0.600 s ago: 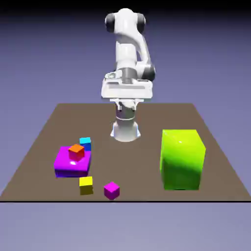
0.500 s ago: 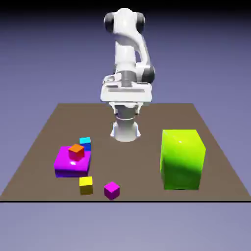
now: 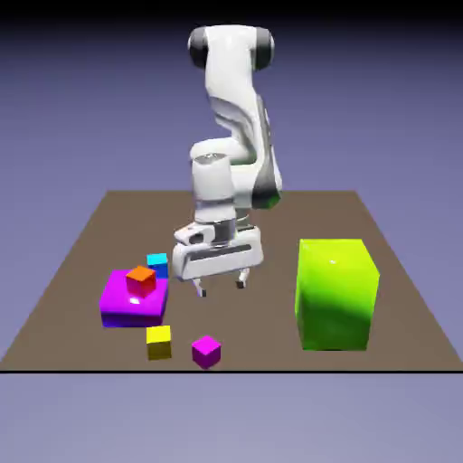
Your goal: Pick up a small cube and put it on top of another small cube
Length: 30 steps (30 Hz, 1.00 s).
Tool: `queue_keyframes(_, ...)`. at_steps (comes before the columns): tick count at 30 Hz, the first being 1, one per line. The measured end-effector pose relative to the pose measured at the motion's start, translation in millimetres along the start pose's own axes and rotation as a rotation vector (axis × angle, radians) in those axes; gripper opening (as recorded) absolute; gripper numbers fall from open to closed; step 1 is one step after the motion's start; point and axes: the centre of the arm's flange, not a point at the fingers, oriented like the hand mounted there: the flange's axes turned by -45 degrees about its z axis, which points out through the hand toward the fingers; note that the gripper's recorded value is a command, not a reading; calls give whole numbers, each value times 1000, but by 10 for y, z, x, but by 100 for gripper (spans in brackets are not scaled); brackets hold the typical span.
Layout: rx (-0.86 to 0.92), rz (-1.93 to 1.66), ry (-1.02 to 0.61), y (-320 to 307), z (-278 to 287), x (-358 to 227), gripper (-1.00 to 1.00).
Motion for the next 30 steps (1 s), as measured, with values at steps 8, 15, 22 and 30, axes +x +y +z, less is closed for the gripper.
queue_keyframes(8,55,-232,-196,252,739,-66,0)
queue_keyframes(15,56,-242,-203,240,1448,-209,-100)
queue_keyframes(22,55,-223,-203,353,698,-122,-100)
queue_keyframes(30,40,-38,-208,1115,747,-907,-100)
